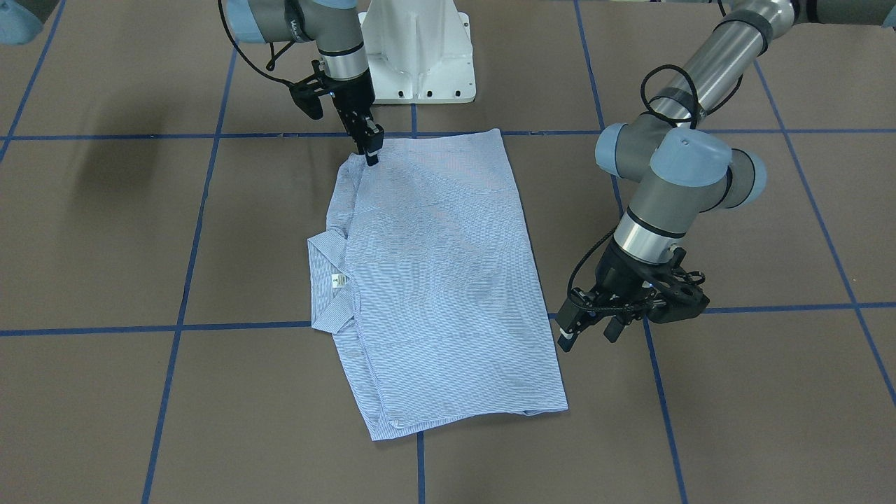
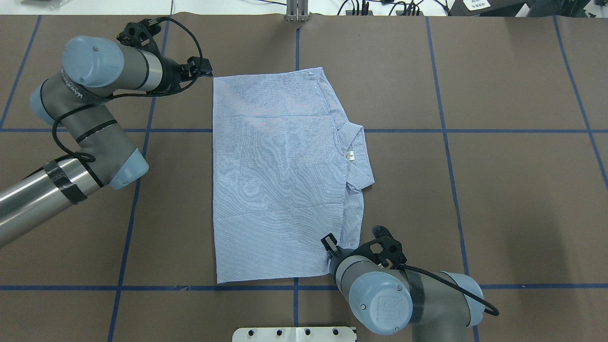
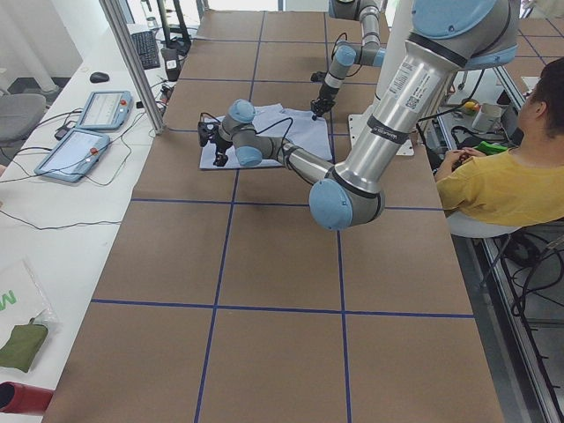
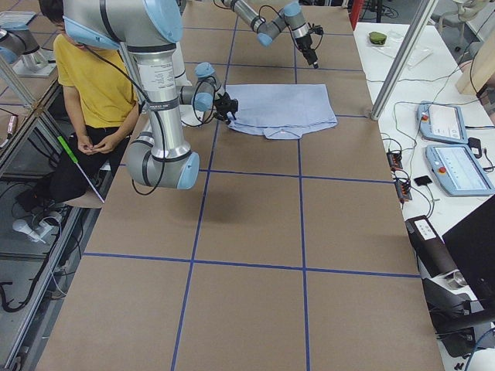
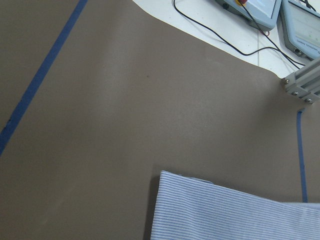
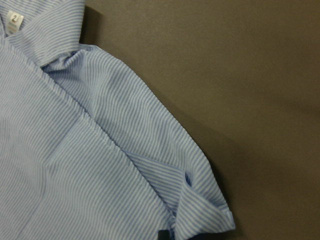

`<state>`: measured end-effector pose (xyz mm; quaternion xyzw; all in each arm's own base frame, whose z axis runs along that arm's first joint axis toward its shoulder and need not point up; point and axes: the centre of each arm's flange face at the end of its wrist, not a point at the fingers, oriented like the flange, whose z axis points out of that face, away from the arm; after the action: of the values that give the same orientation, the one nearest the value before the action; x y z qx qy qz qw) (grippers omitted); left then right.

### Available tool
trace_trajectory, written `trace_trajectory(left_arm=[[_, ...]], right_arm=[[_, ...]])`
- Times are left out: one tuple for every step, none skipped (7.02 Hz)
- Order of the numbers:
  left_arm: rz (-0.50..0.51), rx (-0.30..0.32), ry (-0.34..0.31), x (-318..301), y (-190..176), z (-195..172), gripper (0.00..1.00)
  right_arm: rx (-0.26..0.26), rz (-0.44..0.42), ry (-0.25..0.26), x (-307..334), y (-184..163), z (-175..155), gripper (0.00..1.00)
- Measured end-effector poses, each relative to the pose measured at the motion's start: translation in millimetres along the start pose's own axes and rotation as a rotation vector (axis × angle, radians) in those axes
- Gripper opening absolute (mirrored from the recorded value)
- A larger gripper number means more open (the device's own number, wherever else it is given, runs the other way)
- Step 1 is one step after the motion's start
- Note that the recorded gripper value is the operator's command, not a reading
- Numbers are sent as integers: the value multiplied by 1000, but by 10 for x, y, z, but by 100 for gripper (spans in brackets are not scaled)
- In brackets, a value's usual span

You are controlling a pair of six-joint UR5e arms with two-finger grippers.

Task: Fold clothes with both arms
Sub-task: 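Move the left gripper to the shirt corner nearest the robot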

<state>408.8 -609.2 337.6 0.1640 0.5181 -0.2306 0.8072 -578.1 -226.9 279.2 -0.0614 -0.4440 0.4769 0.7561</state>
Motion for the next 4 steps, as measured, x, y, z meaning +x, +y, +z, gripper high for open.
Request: trace_trajectory(left_arm=[[-2,0,1,4,0,-2,99],[-11,-3,5,2,19,-28,99],[-39,-13,21,-32,119,-135,99],[-85,-43,50,-78,414,-337,99]], right_arm=[[-4,1,-2,-12,3,-32,0],[-12,3,-7,-35,8,-96,0],[-17,3,-10,-51,16,-154,0],[-19,2,-9,-55,26,-197,0]])
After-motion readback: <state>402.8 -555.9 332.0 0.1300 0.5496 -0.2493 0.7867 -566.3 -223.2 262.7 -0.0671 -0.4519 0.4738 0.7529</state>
